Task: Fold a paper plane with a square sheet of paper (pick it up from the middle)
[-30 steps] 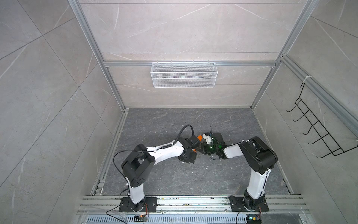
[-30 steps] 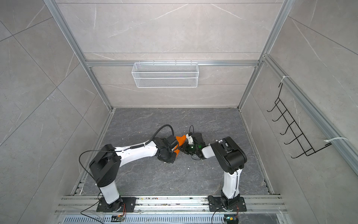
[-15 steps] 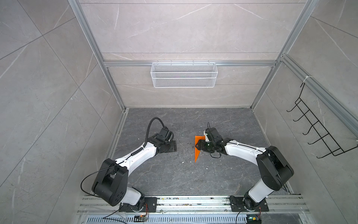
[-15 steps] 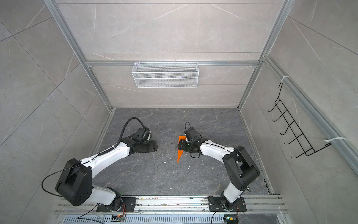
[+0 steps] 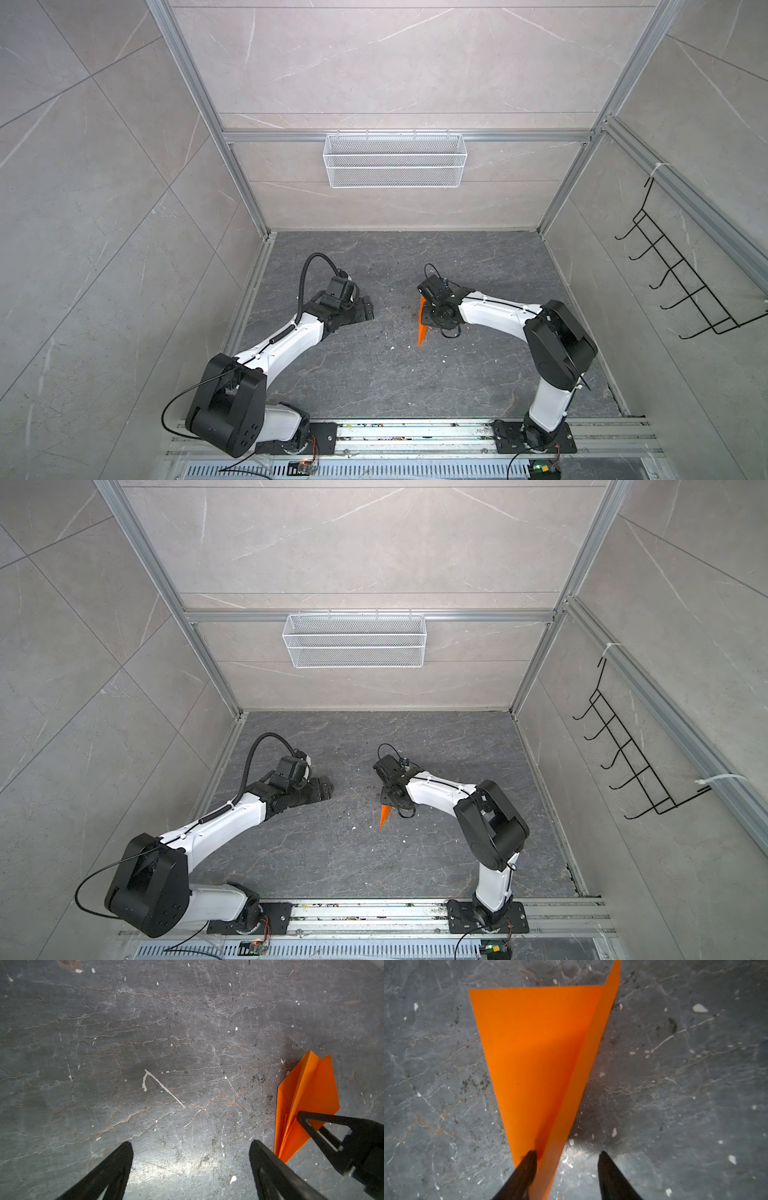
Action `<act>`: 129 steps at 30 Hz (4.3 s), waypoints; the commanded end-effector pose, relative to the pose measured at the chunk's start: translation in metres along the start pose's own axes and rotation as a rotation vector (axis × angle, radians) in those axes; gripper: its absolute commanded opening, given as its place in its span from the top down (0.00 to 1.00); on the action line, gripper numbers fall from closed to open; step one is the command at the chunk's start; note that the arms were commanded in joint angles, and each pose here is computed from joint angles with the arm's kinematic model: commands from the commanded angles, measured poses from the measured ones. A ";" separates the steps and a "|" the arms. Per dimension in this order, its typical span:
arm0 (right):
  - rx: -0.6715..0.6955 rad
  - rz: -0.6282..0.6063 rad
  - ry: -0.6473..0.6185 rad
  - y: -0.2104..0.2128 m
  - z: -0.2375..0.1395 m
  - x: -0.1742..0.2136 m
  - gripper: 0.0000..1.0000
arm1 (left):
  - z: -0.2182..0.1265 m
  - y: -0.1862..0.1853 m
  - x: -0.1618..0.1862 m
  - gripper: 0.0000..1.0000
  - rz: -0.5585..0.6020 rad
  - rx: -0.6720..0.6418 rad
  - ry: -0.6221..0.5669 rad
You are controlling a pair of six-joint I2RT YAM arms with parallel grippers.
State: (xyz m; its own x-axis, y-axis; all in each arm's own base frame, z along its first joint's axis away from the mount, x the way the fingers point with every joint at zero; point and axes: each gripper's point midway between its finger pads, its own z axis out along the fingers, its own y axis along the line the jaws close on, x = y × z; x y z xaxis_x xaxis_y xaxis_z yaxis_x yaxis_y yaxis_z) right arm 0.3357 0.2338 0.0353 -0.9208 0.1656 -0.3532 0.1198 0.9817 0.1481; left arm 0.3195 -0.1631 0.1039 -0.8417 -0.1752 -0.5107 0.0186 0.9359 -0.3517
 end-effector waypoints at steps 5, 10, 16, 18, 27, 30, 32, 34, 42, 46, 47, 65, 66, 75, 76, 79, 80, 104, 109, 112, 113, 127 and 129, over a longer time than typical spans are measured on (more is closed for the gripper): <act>0.058 0.051 -0.006 -0.008 0.005 -0.002 0.76 | 0.002 -0.003 -0.002 0.10 -0.023 0.024 0.000; -0.047 0.060 -0.040 0.004 -0.004 -0.008 0.99 | -0.002 -0.004 -0.004 0.10 -0.051 0.047 -0.009; -0.397 -0.022 -0.080 0.064 -0.040 -0.019 1.00 | -0.009 -0.001 -0.009 0.10 -0.126 0.092 -0.018; -0.540 -0.048 -0.063 0.089 -0.052 -0.018 1.00 | -0.012 -0.004 -0.011 0.10 -0.145 0.125 -0.022; -0.837 0.018 0.022 0.129 -0.043 -0.001 0.99 | -0.018 -0.032 -0.014 0.15 -0.190 0.302 -0.014; -0.846 0.039 0.043 0.126 -0.029 0.006 0.99 | -0.014 -0.044 -0.012 0.22 -0.210 0.362 0.014; -0.841 0.043 0.048 0.123 -0.022 0.010 0.99 | -0.011 -0.046 -0.010 0.29 -0.229 0.361 0.027; -0.822 0.041 0.057 0.119 -0.014 0.014 0.99 | -0.010 -0.047 -0.008 0.31 -0.233 0.351 0.021; -0.802 0.057 0.081 0.112 0.005 0.023 0.97 | 0.013 -0.074 0.014 0.38 -0.206 0.352 0.104; -0.793 0.058 0.084 0.110 0.008 0.025 0.96 | 0.029 -0.071 0.024 0.40 -0.153 0.258 0.121; -0.792 0.059 0.084 0.109 0.009 0.024 0.96 | 0.033 -0.070 0.025 0.40 -0.152 0.248 0.127; -0.788 0.085 0.097 0.105 0.014 0.025 0.95 | 0.060 -0.073 0.070 0.50 -0.117 0.216 0.291; -0.786 0.086 0.099 0.105 0.015 0.026 0.95 | 0.060 -0.072 0.071 0.51 -0.112 0.211 0.292; -0.790 0.089 0.098 0.105 0.014 0.025 0.95 | 0.067 -0.069 0.077 0.67 -0.089 0.169 0.305; -0.790 0.089 0.098 0.105 0.014 0.024 0.95 | 0.067 -0.069 0.075 0.68 -0.090 0.168 0.301; -0.791 0.087 0.094 0.105 0.012 0.024 0.93 | 0.069 -0.072 0.071 0.74 -0.094 0.170 0.289; -0.791 0.084 0.092 0.105 0.011 0.023 0.91 | 0.070 -0.073 0.068 0.78 -0.095 0.170 0.282; -0.215 -0.018 -0.432 -0.052 -0.089 -0.054 0.08 | 0.061 -0.017 0.050 0.87 0.197 -0.292 0.406; -0.236 0.014 -0.422 -0.053 -0.087 -0.052 0.10 | 0.069 -0.018 0.055 0.84 0.180 -0.290 0.425; -0.250 0.023 -0.411 -0.050 -0.084 -0.051 0.11 | 0.073 -0.016 0.058 0.80 0.174 -0.298 0.434; -0.251 0.025 -0.406 -0.049 -0.083 -0.051 0.11 | 0.074 -0.015 0.059 0.79 0.171 -0.299 0.437; -0.261 0.037 -0.392 -0.044 -0.083 -0.055 0.13 | 0.071 -0.027 0.040 0.92 0.174 -0.265 0.360; -0.256 0.042 -0.400 -0.046 -0.085 -0.057 0.13 | 0.070 -0.034 0.028 0.94 0.180 -0.251 0.319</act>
State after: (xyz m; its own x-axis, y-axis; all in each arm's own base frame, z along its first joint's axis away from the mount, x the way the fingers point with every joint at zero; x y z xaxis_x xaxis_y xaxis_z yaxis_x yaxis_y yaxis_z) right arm 0.3466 0.1729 0.1205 -0.7017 0.2537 -0.6657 -0.0086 0.9313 0.3641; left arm 0.3135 -0.2151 0.0208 -0.9834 0.0604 -0.1711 0.0691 0.9966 -0.0454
